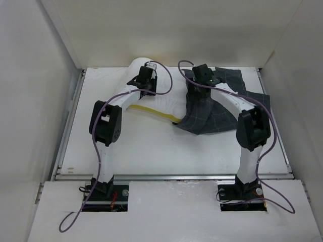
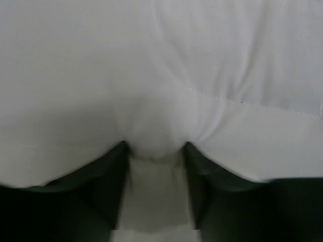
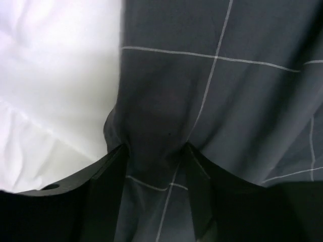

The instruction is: Put the pillow into the pillowcase

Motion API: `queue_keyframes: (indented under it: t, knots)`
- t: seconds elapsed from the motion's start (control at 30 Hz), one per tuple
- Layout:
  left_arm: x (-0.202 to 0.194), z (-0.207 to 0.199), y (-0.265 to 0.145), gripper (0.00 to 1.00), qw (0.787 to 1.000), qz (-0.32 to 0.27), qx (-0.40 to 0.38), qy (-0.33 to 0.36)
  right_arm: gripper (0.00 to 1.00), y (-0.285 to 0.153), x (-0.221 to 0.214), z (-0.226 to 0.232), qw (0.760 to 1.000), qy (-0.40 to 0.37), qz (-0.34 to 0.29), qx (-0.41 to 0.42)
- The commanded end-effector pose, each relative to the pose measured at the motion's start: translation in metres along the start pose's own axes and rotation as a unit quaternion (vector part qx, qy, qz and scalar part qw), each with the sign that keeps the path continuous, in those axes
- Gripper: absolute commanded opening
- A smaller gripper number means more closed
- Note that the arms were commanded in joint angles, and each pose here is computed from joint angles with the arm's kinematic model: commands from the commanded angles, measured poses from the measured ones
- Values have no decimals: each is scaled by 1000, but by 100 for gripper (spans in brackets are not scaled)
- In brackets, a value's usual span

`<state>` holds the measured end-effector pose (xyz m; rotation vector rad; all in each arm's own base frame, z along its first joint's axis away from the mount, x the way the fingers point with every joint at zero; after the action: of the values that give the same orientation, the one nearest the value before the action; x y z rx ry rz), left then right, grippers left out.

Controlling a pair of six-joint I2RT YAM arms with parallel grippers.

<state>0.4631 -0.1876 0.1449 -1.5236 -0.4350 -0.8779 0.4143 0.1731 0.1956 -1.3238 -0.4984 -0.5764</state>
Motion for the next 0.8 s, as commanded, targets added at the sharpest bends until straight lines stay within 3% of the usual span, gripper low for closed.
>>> queue_keyframes:
  t: [0.0,0.03,0.2,0.23,0.33,0.53,0.67,0.77]
  knots:
    - [-5,-10,2,30,999,13,-46,6,53,-1,15,8,1000,4,-23,-19]
    - [-9,-14,2,2,998,19,-67,6,48,6,10,8,1000,2,-11,-16]
    - [-12,-22,-12,0,993,-2,-120,16,15,8,19,32,998,-29,-7,53]
    - [-9,-21,-17,0,992,-12,-120,21,0,2,24,40,997,-32,-14,65]
    - [9,-22,-51,0,986,-67,-149,22,0,-5,32,58,993,-60,-21,99]
    - [46,-45,-139,0,940,-182,-282,64,0,-25,42,100,966,-107,-15,234]
    - [62,-50,-185,0,924,-239,-287,77,0,-30,47,97,973,-112,-36,199]
    - [51,-46,-194,0,934,-235,-260,67,2,-41,49,80,986,-97,-52,127]
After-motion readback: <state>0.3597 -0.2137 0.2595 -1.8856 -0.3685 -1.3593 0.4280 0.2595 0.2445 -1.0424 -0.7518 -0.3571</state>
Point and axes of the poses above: each gripper's point midway between its finger pads, its own y axis out along the fingers, its own z axis along the line the jaws close on, x = y × z, the point moved 8 cm from there along -y, back along the fingers, and after that the axes turned 8 degrees about y, right-handed, at the moved point
